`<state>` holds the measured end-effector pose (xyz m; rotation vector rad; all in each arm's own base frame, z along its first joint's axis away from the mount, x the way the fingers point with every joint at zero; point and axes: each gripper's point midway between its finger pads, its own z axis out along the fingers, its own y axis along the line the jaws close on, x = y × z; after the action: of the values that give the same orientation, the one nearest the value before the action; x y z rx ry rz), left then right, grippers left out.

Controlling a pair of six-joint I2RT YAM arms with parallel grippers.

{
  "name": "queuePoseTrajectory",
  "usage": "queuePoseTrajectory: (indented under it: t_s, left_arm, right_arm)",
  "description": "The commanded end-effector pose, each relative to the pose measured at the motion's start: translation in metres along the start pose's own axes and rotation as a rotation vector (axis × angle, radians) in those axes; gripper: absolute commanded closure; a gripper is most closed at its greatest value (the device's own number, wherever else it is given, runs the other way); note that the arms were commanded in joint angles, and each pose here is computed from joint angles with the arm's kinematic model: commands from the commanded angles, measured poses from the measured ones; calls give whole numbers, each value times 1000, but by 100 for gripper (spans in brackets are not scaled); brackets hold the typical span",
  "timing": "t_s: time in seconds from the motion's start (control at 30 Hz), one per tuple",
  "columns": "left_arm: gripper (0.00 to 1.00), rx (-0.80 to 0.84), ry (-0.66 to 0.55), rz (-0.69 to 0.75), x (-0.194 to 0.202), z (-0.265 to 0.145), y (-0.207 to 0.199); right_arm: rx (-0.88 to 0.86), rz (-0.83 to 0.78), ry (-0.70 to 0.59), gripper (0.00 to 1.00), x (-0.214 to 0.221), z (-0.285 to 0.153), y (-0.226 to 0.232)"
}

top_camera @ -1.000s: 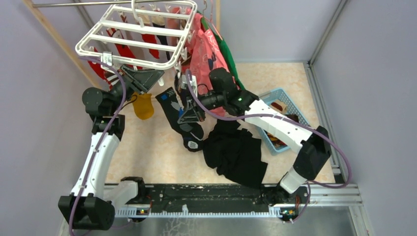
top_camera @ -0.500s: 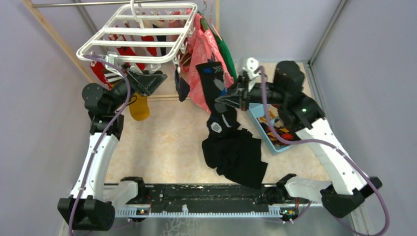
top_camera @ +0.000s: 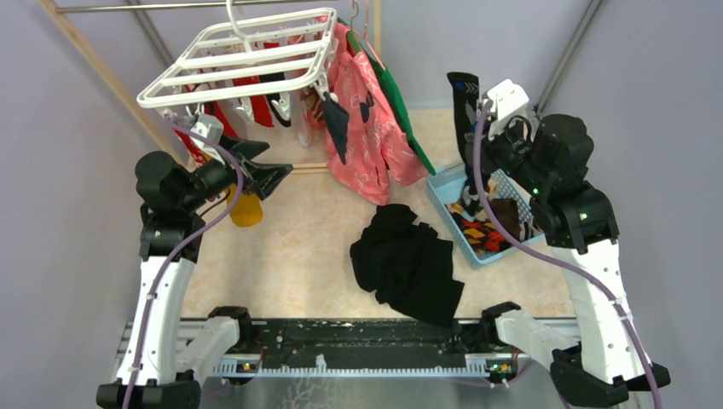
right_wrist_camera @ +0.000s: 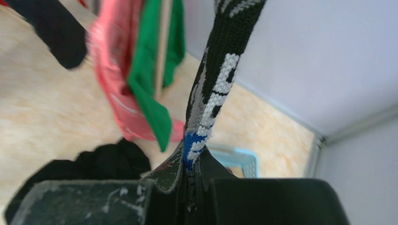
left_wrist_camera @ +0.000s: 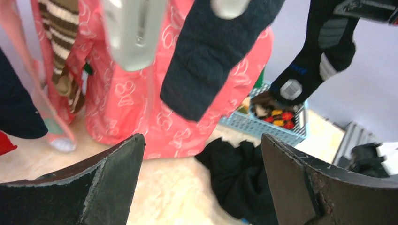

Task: Remove the socks clipped to the hanger
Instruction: Remove the sock from the hanger, then place the sock in the bin.

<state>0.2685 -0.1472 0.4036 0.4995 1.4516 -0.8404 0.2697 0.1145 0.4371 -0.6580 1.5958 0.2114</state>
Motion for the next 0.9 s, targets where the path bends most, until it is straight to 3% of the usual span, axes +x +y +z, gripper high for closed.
queuePoseTrajectory:
  t_s: [0.0, 0.17, 0.43, 0.53, 0.6, 0.67, 0.7, 0.87]
  left_arm:
    - [1, -98, 94, 159, 16, -20, 10]
    - [1, -115, 145, 249, 28, -35, 7]
    - [1, -160, 178, 329, 35, -54, 5]
    - [1, -155, 179, 330, 36, -55, 3]
    - [1, -142, 179, 326, 37, -55, 0]
    - [1, -124, 179, 318, 39, -54, -2]
    - [1, -114, 180, 310, 41, -54, -4]
    - [1, -68, 183, 285, 47, -51, -9]
  right_arm:
    - [237, -60, 191, 100, 51, 3, -48]
    - [262, -37, 331, 100, 107, 27, -69]
    - [108, 34, 561, 100, 216, 73, -45]
    - [52, 59, 603, 81, 232, 80, -36]
    - [5, 75, 602, 49, 229, 82, -29]
    - [-39, 83, 564, 10, 215, 82, -23]
    - [-60, 85, 537, 3, 204, 82, -20]
    - [-156, 61, 379, 1, 142, 75, 0]
